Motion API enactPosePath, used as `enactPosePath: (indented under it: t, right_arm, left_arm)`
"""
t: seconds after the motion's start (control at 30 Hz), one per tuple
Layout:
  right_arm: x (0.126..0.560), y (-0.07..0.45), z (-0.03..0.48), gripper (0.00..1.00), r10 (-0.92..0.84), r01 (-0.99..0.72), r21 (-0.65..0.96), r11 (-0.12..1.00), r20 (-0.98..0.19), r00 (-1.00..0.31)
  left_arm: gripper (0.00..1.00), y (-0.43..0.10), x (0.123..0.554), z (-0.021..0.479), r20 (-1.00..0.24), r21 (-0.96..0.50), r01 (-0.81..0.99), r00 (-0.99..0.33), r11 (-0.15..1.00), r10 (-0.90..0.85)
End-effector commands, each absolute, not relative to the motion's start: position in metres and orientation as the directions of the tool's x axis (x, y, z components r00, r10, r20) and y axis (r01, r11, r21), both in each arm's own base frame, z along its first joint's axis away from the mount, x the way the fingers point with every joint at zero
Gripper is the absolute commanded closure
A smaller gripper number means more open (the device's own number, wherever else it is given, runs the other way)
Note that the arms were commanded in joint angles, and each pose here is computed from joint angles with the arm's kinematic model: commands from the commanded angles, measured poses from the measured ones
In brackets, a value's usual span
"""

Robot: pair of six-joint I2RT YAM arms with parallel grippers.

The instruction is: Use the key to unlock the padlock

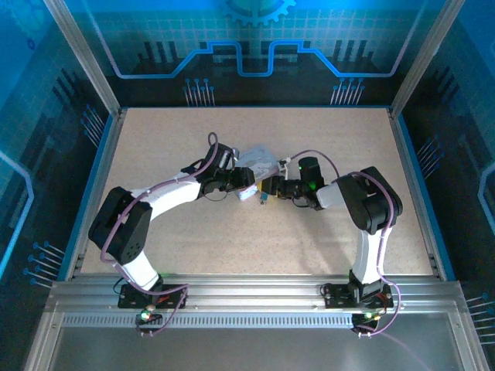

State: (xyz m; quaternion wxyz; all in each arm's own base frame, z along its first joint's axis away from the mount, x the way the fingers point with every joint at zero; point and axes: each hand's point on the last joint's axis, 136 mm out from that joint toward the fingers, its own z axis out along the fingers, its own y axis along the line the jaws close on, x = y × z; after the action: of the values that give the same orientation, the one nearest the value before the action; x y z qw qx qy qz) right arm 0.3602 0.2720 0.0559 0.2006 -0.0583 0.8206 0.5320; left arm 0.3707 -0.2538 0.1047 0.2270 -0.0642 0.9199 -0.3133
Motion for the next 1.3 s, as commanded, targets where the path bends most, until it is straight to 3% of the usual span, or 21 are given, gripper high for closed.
enactPosePath:
  t: [0.0,0.7,1.27]
  right_arm:
    - [0.354,0.270,0.063,0.50,0.106,-0.332,0.856,0.396,-0.402,-0.910]
    - [0.354,0.271,0.065,0.64,0.103,-0.347,0.857,0.381,-0.412,-0.905]
    - [0.360,0.270,0.054,0.87,0.111,-0.277,0.867,0.414,-0.350,-0.930]
  left_arm:
    - [0.52,-0.255,0.363,0.097,-0.347,-0.604,0.007,-0.902,0.797,-0.255]
    - [0.52,-0.255,0.363,0.098,-0.346,-0.600,0.007,-0.904,0.800,-0.251]
    - [0.52,-0.255,0.363,0.099,-0.348,-0.600,0.008,-0.903,0.800,-0.252]
